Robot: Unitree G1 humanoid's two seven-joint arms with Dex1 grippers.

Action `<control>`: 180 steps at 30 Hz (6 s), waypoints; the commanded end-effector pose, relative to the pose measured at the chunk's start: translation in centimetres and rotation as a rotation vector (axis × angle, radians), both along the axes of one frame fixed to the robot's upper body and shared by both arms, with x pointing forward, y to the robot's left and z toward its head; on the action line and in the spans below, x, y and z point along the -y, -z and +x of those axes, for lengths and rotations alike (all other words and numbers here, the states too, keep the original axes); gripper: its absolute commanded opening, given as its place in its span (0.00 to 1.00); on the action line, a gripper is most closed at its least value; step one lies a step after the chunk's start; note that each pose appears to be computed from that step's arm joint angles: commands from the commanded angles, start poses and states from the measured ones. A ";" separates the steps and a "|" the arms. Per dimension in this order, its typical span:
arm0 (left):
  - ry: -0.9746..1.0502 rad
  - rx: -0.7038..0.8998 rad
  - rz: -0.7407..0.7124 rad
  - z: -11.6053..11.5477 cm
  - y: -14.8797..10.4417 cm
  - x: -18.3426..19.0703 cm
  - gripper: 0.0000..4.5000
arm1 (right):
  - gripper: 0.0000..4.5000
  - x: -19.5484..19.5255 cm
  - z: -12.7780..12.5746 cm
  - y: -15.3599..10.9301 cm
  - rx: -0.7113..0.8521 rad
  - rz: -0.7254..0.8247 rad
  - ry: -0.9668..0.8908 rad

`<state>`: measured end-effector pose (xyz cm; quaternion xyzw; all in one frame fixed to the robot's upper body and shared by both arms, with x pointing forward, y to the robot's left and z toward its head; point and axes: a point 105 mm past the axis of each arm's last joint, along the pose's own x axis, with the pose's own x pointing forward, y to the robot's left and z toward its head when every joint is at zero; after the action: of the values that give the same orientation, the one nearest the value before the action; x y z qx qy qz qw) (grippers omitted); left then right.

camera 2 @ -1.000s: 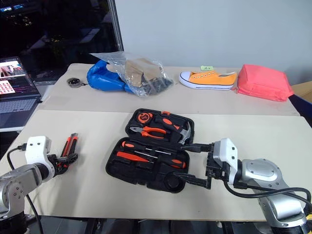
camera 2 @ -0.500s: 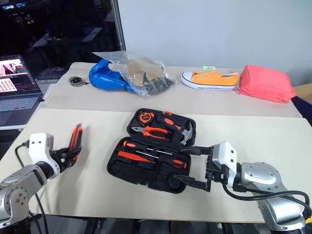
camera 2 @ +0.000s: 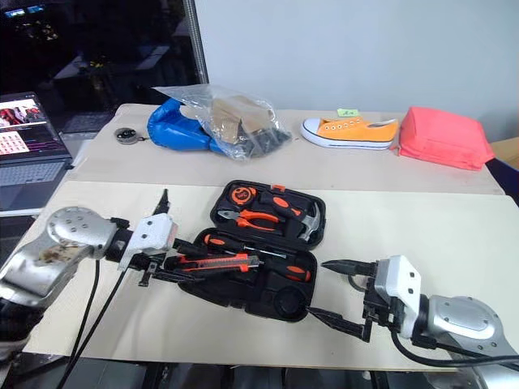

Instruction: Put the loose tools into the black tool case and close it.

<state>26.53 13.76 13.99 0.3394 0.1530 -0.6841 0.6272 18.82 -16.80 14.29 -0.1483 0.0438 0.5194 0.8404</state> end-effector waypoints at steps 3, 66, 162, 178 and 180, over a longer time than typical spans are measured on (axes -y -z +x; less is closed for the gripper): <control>0.174 0.039 0.074 0.0 1.5 0.9 0.38 | 1.00 -0.2 -1.0 -1.3 0.047 -0.009 0.008; -0.351 -0.048 -0.119 -1.4 7.9 1.9 0.01 | 1.00 -0.1 -0.3 -1.7 0.076 -0.036 -0.001; -0.388 -0.187 -0.477 -9.3 -2.9 -1.7 0.98 | 0.00 -8.2 2.3 2.8 -0.075 -0.537 -0.689; -0.408 -0.168 -0.471 -8.9 -2.5 -1.9 0.98 | 0.34 -5.7 3.3 5.6 -0.143 -0.616 -0.628; -0.413 -0.165 -0.475 -8.8 -2.5 -1.8 0.98 | 0.34 -4.8 3.5 5.7 -0.141 -0.647 -0.624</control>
<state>17.69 15.75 16.14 0.0837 0.1190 -0.5838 0.7988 22.49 -10.23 9.89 -0.3614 0.1730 0.7226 0.5633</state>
